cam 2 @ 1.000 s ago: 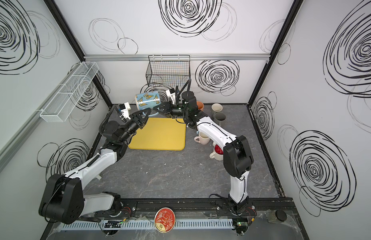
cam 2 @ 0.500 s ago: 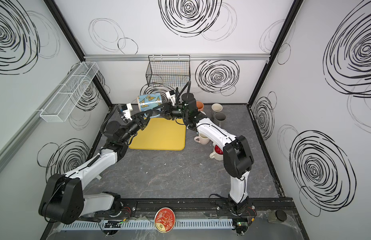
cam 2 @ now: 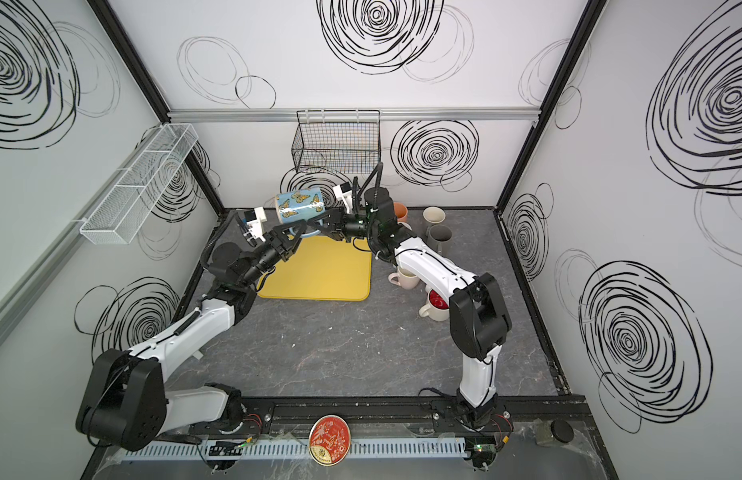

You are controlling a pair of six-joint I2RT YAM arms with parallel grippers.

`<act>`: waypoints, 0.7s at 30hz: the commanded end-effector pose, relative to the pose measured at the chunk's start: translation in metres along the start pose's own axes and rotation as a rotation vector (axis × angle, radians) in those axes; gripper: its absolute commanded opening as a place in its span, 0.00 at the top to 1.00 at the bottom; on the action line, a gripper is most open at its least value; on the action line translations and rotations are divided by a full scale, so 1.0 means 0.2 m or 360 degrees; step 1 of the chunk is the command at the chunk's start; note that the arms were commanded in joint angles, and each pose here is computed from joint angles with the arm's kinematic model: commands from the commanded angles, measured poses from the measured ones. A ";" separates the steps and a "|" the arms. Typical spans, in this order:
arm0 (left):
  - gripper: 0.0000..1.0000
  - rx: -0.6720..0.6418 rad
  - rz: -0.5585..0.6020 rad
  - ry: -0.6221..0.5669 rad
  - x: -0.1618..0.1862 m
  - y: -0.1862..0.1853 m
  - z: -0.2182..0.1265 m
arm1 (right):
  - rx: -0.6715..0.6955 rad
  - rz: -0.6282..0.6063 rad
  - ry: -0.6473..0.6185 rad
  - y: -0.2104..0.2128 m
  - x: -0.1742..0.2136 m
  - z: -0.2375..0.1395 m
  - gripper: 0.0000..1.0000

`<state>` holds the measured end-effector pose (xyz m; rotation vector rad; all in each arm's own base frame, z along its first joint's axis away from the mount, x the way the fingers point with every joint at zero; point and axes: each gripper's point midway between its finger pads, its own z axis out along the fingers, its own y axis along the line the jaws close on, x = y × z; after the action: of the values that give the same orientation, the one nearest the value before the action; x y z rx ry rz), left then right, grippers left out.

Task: Turn the mug right side up
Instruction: 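Set the butterfly-print mug upright beside the other mugs with the right gripper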

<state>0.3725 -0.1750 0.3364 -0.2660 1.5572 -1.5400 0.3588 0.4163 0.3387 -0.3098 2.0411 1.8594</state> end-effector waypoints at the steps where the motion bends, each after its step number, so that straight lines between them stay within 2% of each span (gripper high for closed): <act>1: 0.52 0.0210 0.0210 0.0016 0.00 -0.23 -0.01 | -0.0054 -0.0189 -0.0114 0.22 -0.04 -0.08 1.00; 3: 0.46 0.0192 0.0220 0.0039 0.01 -0.22 -0.01 | -0.0010 -0.0206 -0.0174 0.22 -0.06 -0.12 1.00; 7: 0.42 0.0164 0.0225 0.0115 0.05 -0.18 0.00 | 0.0120 -0.0200 -0.0335 0.17 -0.10 -0.23 1.00; 13: 0.40 0.0141 0.0224 0.0205 0.11 -0.13 0.00 | 0.0363 -0.0148 -0.0505 0.03 -0.09 -0.41 1.00; 21: 0.40 0.0154 0.0178 0.0290 0.17 -0.10 0.00 | 0.0707 -0.0050 -0.0630 -0.17 0.02 -0.62 1.00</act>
<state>0.3524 -0.1991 0.3204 -0.0790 1.6704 -1.5646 0.3560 0.3082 0.2799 0.1466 2.1970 1.3330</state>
